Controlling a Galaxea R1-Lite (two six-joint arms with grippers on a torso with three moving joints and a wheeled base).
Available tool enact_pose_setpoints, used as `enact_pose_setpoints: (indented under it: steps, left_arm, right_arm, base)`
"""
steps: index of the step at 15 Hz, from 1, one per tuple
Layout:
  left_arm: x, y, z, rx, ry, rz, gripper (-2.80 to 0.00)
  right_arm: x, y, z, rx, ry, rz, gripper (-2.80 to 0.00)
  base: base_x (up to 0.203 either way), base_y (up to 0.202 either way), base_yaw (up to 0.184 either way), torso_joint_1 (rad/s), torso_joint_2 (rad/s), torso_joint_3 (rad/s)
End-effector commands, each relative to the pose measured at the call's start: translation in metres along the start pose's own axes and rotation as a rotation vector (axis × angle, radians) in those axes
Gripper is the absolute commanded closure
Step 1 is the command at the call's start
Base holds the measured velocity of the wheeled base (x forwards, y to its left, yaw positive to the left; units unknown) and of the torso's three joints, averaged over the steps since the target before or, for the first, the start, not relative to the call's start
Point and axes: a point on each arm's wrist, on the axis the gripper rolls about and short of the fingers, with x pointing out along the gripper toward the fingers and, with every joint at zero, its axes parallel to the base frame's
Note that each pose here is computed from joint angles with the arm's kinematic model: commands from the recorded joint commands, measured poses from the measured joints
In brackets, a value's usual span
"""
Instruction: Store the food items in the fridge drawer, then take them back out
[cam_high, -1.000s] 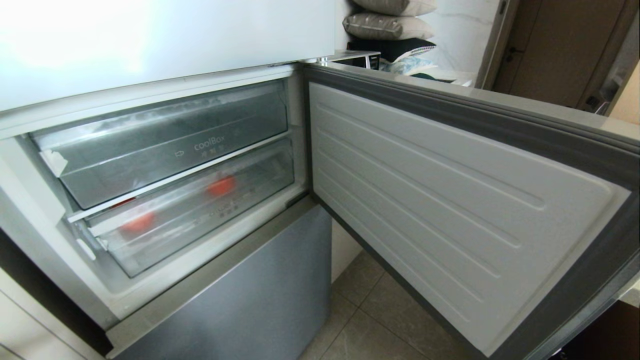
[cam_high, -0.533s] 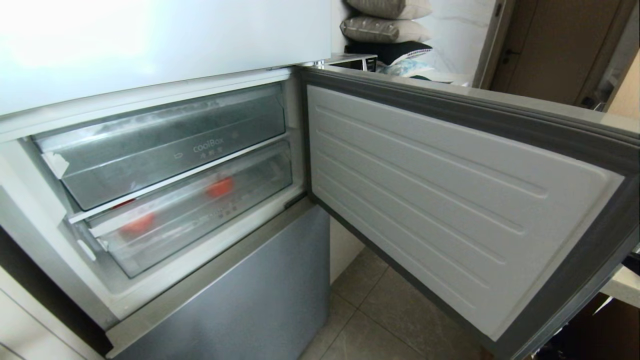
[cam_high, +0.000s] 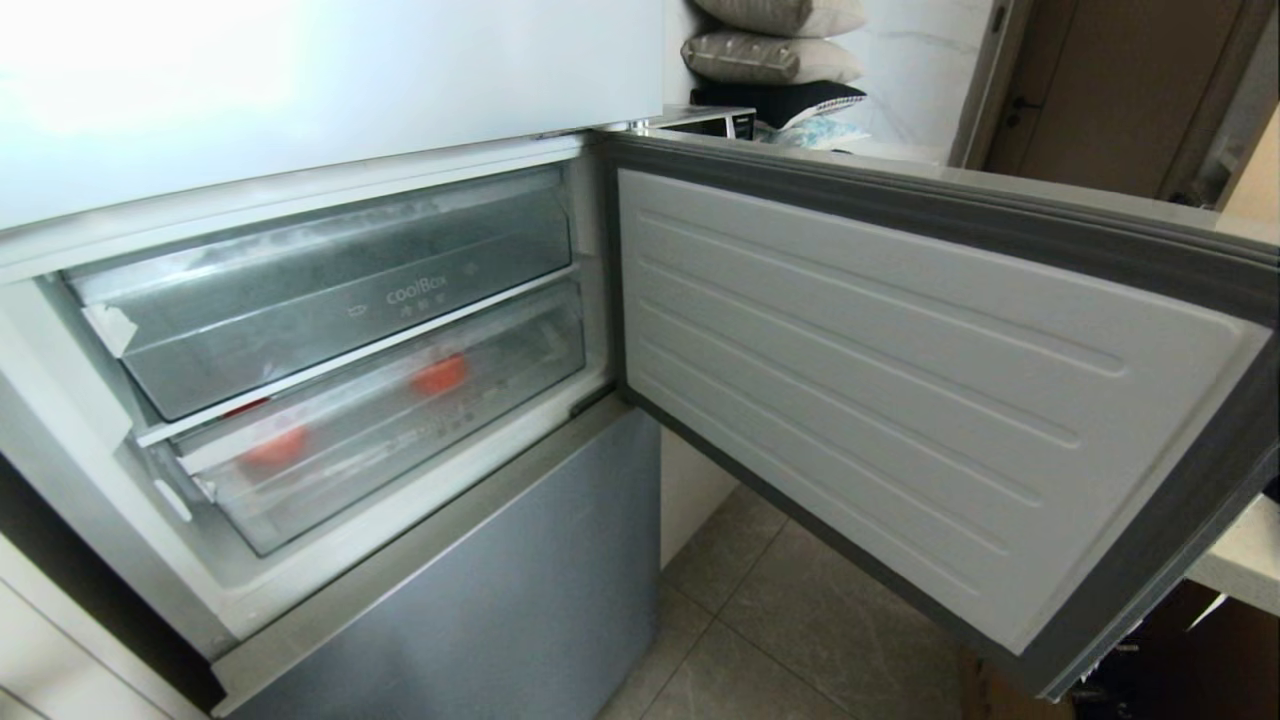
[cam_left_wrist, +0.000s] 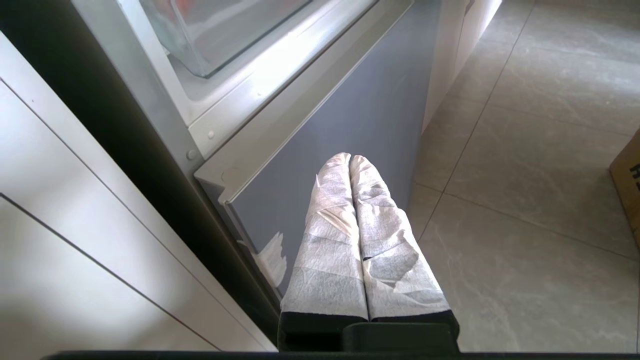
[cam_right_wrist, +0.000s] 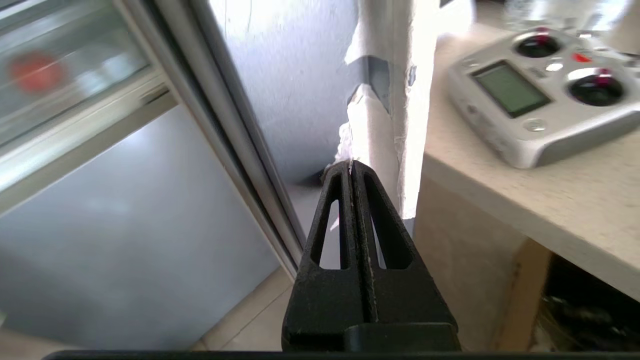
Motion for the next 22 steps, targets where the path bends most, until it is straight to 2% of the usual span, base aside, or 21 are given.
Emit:
enact_pose_setpoints:
  steps: [1,7,9,11,14,17,19,22]
  left_arm:
    - [-0.001,0.0,0.0,0.001,-0.016,0.002,0.0]
    - [-0.002,0.0,0.0,0.002,-0.02,0.002,0.0]
    - [-0.001,0.0,-0.001,0.003,-0.013,0.002,0.0]
    - [-0.001,0.0,0.0,0.002,-0.014,0.002,0.0]
    - [-0.001,0.0,0.0,0.002,-0.013,0.001,0.0]
    - [-0.001,0.0,0.0,0.003,-0.012,0.002,0.0]
    - [-0.001,0.0,0.0,0.001,-0.012,0.003,0.0]
    - [-0.002,0.0,0.0,0.003,-0.021,0.004,0.0]
  right_arm:
    - [0.004,-0.002,0.005,0.004,-0.009,-0.012,0.0]
    - [-0.008,0.001,0.007,-0.012,-0.054,-0.028,0.0]
    - [-0.011,0.0,0.006,-0.009,-0.067,-0.074,0.0]
    - [-0.026,0.003,0.0,-0.018,-0.1,-0.079,0.0]
    - [-0.043,0.006,-0.015,-0.019,-0.097,-0.081,0.0]
    - [-0.063,0.011,-0.023,-0.029,-0.116,-0.053,0.0]
    - [-0.072,0.013,-0.029,-0.025,-0.077,-0.002,0.0]
    - [-0.065,0.012,-0.026,-0.018,-0.049,-0.002,0.0]
  base:
    - [0.0,0.0,0.0,0.0,0.0,0.0]
    - [0.0,0.0,0.0,0.0,0.0,0.0]
    - [0.0,0.0,0.0,0.0,0.0,0.0]
    - [0.0,0.0,0.0,0.0,0.0,0.0]
    - [0.0,0.0,0.0,0.0,0.0,0.0]
    - [0.0,0.0,0.0,0.0,0.0,0.0]
    - [0.0,0.0,0.0,0.0,0.0,0.0]
    - [0.0,0.0,0.0,0.0,0.0,0.0]
